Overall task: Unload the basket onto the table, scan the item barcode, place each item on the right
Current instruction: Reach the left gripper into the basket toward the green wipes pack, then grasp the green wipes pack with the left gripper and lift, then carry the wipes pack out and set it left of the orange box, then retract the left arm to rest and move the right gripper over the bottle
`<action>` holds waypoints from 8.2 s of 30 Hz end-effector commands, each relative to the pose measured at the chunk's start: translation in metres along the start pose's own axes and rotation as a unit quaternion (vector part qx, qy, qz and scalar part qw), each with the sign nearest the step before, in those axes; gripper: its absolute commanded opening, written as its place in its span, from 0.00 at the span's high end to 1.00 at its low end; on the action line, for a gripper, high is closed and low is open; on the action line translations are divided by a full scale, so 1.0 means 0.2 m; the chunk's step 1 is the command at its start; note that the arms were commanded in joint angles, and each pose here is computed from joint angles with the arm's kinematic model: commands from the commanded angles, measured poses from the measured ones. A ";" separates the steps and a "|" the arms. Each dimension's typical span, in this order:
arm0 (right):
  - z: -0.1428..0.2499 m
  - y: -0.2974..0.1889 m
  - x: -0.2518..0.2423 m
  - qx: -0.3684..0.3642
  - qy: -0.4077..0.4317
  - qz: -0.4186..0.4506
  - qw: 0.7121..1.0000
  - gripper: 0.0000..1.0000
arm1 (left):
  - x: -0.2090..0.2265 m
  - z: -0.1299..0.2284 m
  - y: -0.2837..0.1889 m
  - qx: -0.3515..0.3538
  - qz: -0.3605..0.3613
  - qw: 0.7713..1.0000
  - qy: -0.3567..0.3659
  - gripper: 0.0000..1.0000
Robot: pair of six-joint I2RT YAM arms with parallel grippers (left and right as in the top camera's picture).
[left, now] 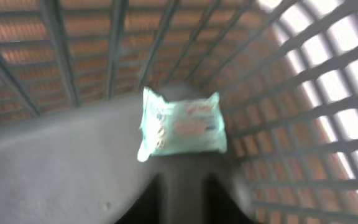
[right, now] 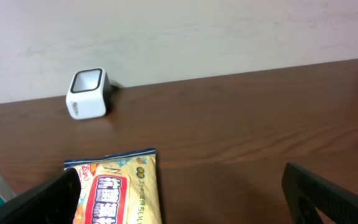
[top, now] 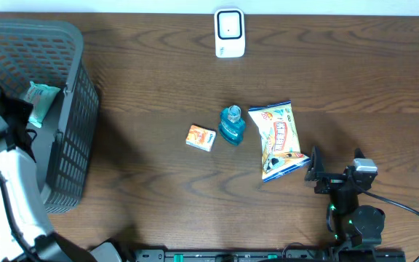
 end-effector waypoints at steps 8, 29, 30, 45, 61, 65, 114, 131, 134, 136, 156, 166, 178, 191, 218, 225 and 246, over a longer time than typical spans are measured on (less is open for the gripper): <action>0.00 0.00 -0.01 -0.001 -0.007 0.006 1.000 0.01 | 0.05 0.07 0.25 0.020 -0.033 0.999 0.006 0.14; 0.00 0.00 -0.01 -0.001 -0.007 0.006 1.000 0.01 | 0.17 0.32 0.70 0.079 -0.053 0.994 0.057 0.04; 0.00 0.00 -0.01 -0.001 -0.007 0.006 1.000 0.01 | 0.17 0.35 0.72 0.091 -0.046 0.993 0.060 0.18; 0.00 0.00 -0.01 -0.001 -0.007 0.006 1.000 0.01 | 0.05 0.31 0.55 0.117 0.025 0.987 0.104 0.93; 0.00 0.00 -0.01 -0.001 -0.007 0.006 1.000 0.01 | -0.05 0.01 -0.05 0.014 0.036 0.997 0.068 0.24; 0.00 0.00 -0.01 -0.001 -0.007 0.006 1.000 0.01 | -0.08 -0.02 0.05 -0.006 0.048 0.996 0.069 0.02; 0.00 0.00 -0.01 -0.001 -0.007 0.006 1.000 0.01 | 0.06 0.55 0.93 0.088 0.038 0.904 0.416 0.02; 0.00 0.00 -0.01 -0.001 -0.007 0.006 1.000 0.01 | -0.02 0.22 0.65 0.013 -0.005 0.928 0.372 0.65; 0.00 0.00 -0.01 -0.001 -0.007 0.006 1.000 0.01 | -0.06 0.11 0.53 -0.021 -0.010 0.935 0.355 0.67; 0.00 0.00 -0.01 -0.001 -0.007 0.006 1.000 0.01 | -0.09 0.04 0.45 -0.044 -0.004 0.938 0.345 0.67; 0.00 0.00 -0.01 -0.001 -0.007 0.006 1.000 0.01 | -0.55 -0.22 -0.94 -0.186 0.376 0.894 0.160 0.69; 0.00 0.00 -0.01 -0.001 -0.007 0.006 1.000 0.01 | -0.71 0.47 -1.18 0.079 0.538 0.799 0.258 0.69; 0.00 0.00 -0.01 -0.001 -0.007 0.006 1.000 0.01 | -0.46 1.28 -0.94 0.279 0.378 0.748 0.469 0.77; 0.00 0.00 -0.01 -0.001 -0.007 0.006 1.000 0.01 | -0.43 1.62 -0.43 0.296 0.206 0.855 0.374 0.77; 0.00 0.00 -0.01 -0.001 -0.007 0.006 1.000 0.01 | -0.86 1.00 -0.92 0.002 0.437 0.850 0.295 0.02; 0.00 0.00 -0.01 -0.001 -0.007 0.006 1.000 0.01 | -0.83 0.31 -1.42 -0.348 0.453 0.801 0.181 0.02; 0.02 -0.01 0.09 0.021 0.101 -0.065 0.993 0.01 | -0.66 0.06 -1.54 -0.482 0.150 0.694 0.513 0.02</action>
Point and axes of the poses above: each gripper's point midway between its finger pads, its own y axis out along the fingers, its own x axis along the line the jaws close on, z = x × y, the point moved 4 cm from there along -y, back along the fingers, and after that the axes turned 5 degrees about y, right-handed, at the moved point
